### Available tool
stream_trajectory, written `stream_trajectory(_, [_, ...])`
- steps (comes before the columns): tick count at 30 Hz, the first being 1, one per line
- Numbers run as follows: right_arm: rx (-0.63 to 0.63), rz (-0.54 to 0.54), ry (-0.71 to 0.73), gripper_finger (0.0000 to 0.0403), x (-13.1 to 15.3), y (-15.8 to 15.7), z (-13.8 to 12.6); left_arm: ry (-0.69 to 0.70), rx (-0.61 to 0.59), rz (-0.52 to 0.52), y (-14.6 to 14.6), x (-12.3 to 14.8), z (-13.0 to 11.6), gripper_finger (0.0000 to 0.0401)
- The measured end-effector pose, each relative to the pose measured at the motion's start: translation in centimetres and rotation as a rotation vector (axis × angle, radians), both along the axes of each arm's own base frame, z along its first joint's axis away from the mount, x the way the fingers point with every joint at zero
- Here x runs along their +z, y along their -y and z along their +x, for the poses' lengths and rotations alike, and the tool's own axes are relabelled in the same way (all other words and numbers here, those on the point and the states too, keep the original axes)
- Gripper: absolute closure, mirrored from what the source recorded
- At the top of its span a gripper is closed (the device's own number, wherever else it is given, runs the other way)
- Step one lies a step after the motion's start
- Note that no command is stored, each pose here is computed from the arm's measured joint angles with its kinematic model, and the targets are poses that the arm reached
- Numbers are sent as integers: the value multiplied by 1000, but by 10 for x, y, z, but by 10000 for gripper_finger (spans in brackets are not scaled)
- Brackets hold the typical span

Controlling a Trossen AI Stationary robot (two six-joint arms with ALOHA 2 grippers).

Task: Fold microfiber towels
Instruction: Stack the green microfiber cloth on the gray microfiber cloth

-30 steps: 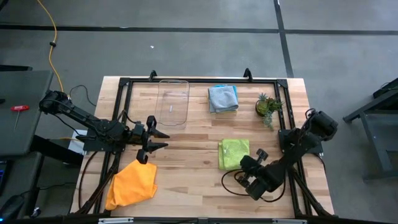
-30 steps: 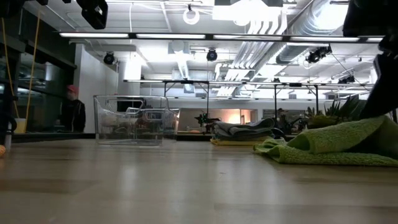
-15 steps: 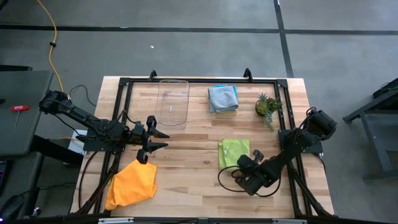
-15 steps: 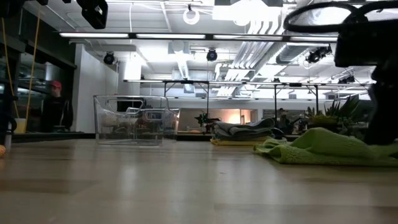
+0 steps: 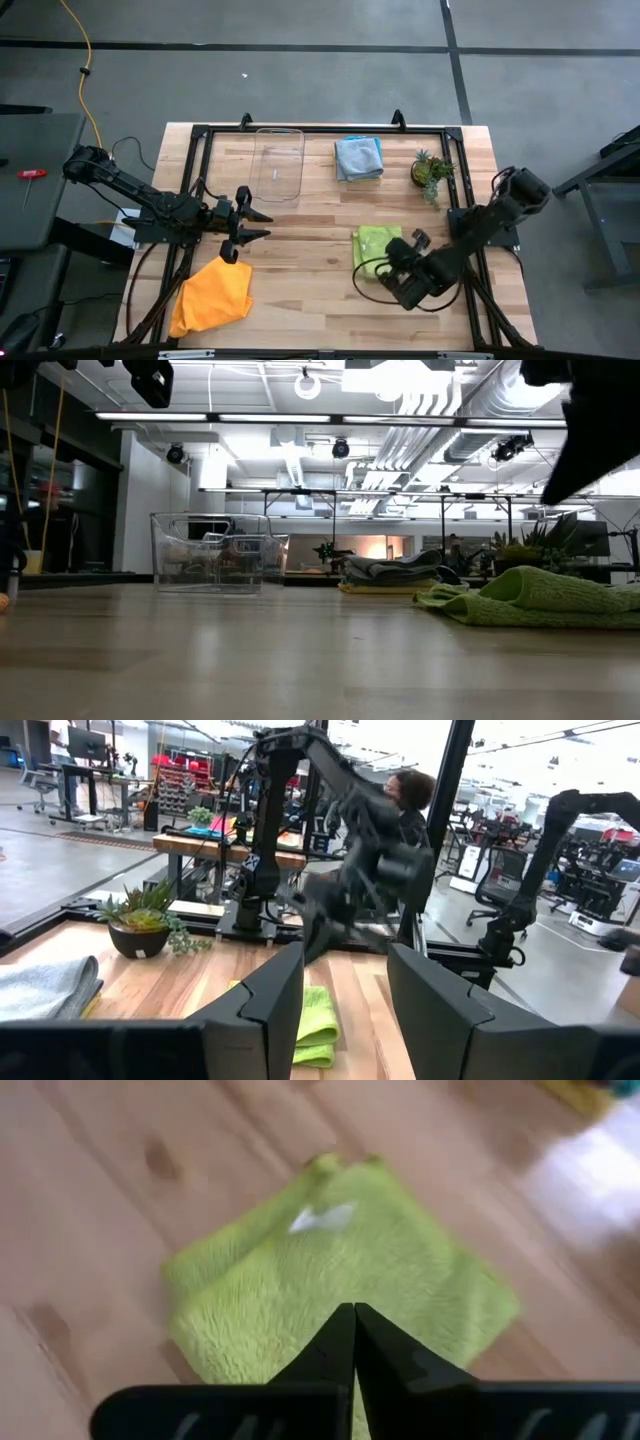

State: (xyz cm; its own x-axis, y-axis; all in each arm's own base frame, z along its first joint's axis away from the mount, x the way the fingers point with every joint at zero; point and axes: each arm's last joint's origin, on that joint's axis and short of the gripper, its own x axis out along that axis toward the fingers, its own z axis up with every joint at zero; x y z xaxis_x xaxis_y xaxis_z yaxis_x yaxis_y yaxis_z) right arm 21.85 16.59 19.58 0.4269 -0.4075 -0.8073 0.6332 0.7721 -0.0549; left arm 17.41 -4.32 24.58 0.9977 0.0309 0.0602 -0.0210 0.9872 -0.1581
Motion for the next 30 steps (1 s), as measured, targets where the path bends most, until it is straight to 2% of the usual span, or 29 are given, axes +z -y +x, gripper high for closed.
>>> stream_trajectory(5, [-171,103,-16,400,21,16,-17,-3,0,-4,0,0,0,263])
stream_trajectory(8, [-249,184,-49,378,22,23,-29,-3,-1,-5,0,0,0,263])
stream_trajectory(13, [-351,310,-50,293,13,32,-43,-3,0,-6,0,0,0,263])
stream_trajectory(18, [-441,456,-88,188,-23,42,-50,-2,0,-6,0,0,0,263])
stream_trajectory(22, [-465,520,-32,132,-47,52,-49,-2,-1,-7,0,0,0,263])
stream_trajectory(25, [-454,532,31,116,-54,57,-45,-2,0,-6,0,0,0,263])
stream_trajectory(30, [-459,521,72,114,-54,62,-40,-2,0,-6,0,0,0,263])
